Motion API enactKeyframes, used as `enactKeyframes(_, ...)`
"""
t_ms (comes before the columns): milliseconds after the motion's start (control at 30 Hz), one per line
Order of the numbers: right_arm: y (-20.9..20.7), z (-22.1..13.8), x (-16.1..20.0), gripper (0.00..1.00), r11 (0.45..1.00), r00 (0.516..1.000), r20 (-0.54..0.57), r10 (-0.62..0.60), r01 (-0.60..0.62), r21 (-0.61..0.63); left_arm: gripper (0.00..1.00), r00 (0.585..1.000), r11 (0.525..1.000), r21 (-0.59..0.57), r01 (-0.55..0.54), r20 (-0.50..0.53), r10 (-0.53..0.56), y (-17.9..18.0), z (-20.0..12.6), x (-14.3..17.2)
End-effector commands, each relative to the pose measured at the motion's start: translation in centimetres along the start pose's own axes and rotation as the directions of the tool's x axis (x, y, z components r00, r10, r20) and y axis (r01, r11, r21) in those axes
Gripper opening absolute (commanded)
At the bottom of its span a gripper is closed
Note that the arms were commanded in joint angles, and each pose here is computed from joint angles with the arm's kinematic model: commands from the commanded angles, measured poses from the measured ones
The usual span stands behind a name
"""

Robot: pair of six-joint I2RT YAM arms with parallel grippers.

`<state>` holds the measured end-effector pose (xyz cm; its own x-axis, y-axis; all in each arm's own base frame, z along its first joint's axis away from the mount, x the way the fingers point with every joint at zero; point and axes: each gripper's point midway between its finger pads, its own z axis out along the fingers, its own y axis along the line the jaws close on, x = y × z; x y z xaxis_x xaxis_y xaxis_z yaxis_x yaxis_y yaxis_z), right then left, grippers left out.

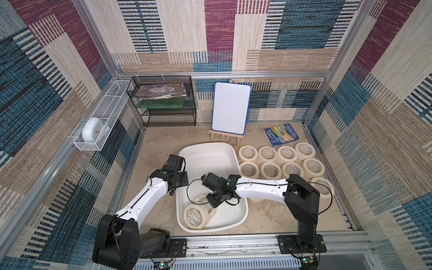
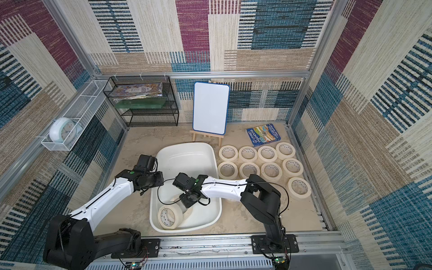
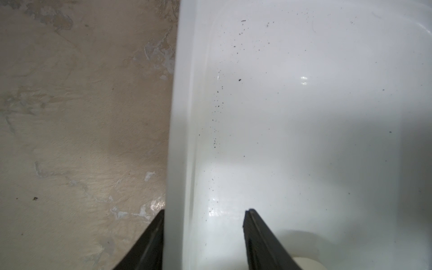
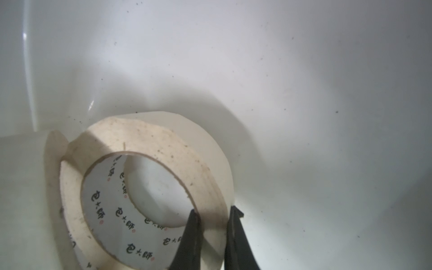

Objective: Take out the art tape in the storage box
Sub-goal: Pick up the art tape from the storage box, then place the art tape at the center of the board.

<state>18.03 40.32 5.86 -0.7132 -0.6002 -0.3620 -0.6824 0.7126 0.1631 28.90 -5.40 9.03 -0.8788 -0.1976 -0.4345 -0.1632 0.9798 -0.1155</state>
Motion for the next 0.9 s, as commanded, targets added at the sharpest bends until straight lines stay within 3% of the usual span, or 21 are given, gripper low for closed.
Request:
enactKeyframes(0,-0.4,-1.9,-1.3,0.00,0.999,0.998,0.055,0.025,-0.027,0.031,0.55,1.000,1.000,0.029,0.004,0.018,-0.004,-0.5,-0.1,-0.5)
enactKeyframes(200,-3.0,-6.5,-1.4,0.00,0.986,0.987,0.122,0.105,-0.120,0.119,0.55,1.000,0.999,0.036,-0.004,0.026,0.003,-0.7,-0.1,-0.7)
enactKeyframes(400,-10.3,-11.5,0.8,0.00,0.918,0.932,0.207,0.298,-0.340,0.206,0.55,1.000,0.999,0.050,-0.013,0.023,0.012,-1.1,0.2,-1.0)
enactKeyframes(500,-16.0,-14.2,4.2,0.00,0.827,0.869,0.246,0.428,-0.487,0.282,0.55,1.000,0.998,0.053,-0.016,0.023,0.015,-1.2,0.3,-1.0)
enactKeyframes(667,-23.7,-20.5,11.4,0.00,0.592,0.725,0.362,0.586,-0.688,0.421,0.55,1.000,0.997,0.074,-0.020,0.025,0.018,-1.6,0.4,-1.2)
enactKeyframes(767,-26.3,-22.4,15.7,0.00,0.463,0.647,0.366,0.669,-0.748,0.476,0.55,1.000,0.996,0.090,-0.023,0.023,0.021,-2.0,0.6,-1.4)
enactKeyframes(867,-27.0,-21.7,18.8,0.00,0.404,0.595,0.312,0.741,-0.766,0.500,0.55,0.999,0.994,0.107,-0.027,0.021,0.025,-2.4,0.8,-1.6)
